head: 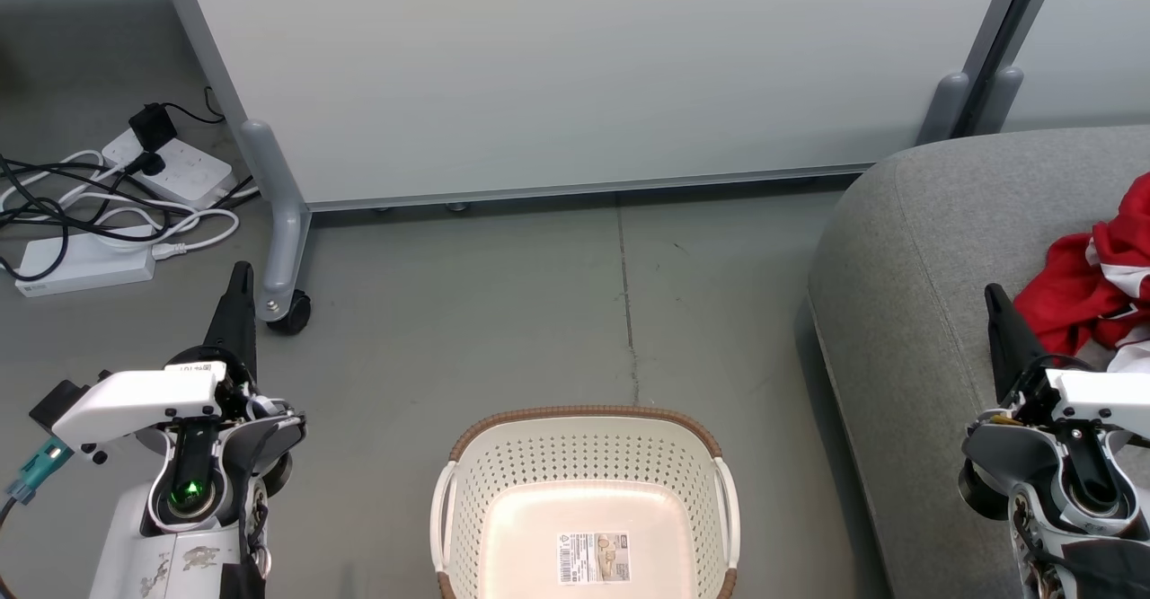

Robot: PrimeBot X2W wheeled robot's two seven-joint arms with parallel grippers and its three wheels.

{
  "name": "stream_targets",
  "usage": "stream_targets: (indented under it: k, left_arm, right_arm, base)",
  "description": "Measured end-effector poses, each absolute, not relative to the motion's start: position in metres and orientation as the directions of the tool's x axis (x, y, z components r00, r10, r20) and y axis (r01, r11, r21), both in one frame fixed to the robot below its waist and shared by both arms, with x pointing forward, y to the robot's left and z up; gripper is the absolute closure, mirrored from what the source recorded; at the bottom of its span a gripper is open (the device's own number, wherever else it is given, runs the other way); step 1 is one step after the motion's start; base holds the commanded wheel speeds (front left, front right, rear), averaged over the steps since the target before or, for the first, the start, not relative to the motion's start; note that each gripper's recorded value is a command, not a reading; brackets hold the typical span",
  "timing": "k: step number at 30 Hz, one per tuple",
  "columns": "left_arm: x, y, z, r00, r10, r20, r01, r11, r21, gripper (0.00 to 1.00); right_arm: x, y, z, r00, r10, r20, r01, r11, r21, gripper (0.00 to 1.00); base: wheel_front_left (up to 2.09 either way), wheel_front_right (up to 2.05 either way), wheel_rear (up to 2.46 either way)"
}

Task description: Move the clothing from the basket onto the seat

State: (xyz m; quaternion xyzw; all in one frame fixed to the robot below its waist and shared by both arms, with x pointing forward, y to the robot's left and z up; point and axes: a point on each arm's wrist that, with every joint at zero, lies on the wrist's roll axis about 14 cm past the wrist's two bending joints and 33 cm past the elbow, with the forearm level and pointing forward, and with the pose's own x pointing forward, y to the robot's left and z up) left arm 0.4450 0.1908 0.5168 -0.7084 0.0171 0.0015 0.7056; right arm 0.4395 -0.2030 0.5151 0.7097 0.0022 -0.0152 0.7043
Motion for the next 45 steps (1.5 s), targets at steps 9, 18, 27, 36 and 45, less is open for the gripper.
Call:
stream_targets:
  k: [9,18,27,36,45]
  left_arm:
    - [0.4450,0.1909,0.5169,0.999,-0.022,-0.026,-0.026,-0.004,-1.000,1.00]
    - [0.4450,0.1908,0.5169,0.999,-0.022,-0.026,-0.026,-0.004,-1.000,1.00]
    - [0.4450,0.1909,0.5168,0.999,-0.022,-0.026,-0.026,-0.004,-1.000,1.00]
    - [0.4450,0.1908,0.5168,0.999,-0.022,-0.026,-0.026,-0.004,-1.000,1.00]
    - [0.4451,0.1908,0.5168,0.999,-0.022,-0.026,-0.026,-0.004,-1.000,1.00]
  right_arm:
    - [0.4395,-0.2030,0.5151,1.000,-0.018,-0.025,0.024,-0.008,1.000,1.00]
    - [0.4395,-0.2029,0.5151,1.000,-0.018,-0.025,0.024,-0.008,1.000,1.00]
    - [0.4395,-0.2029,0.5151,1.000,-0.018,-0.025,0.025,-0.008,1.000,1.00]
    - [0.4395,-0.2029,0.5151,1.000,-0.018,-0.025,0.025,-0.008,1.000,1.00]
    - [0.4395,-0.2029,0.5151,1.000,-0.018,-0.025,0.025,-0.008,1.000,1.00]
  base:
    - [0.00,0.00,0.00]
    - [0.00,0.00,0.00]
    - [0.00,0.00,0.00]
    - [0.00,0.00,0.00]
    - [0.00,0.00,0.00]
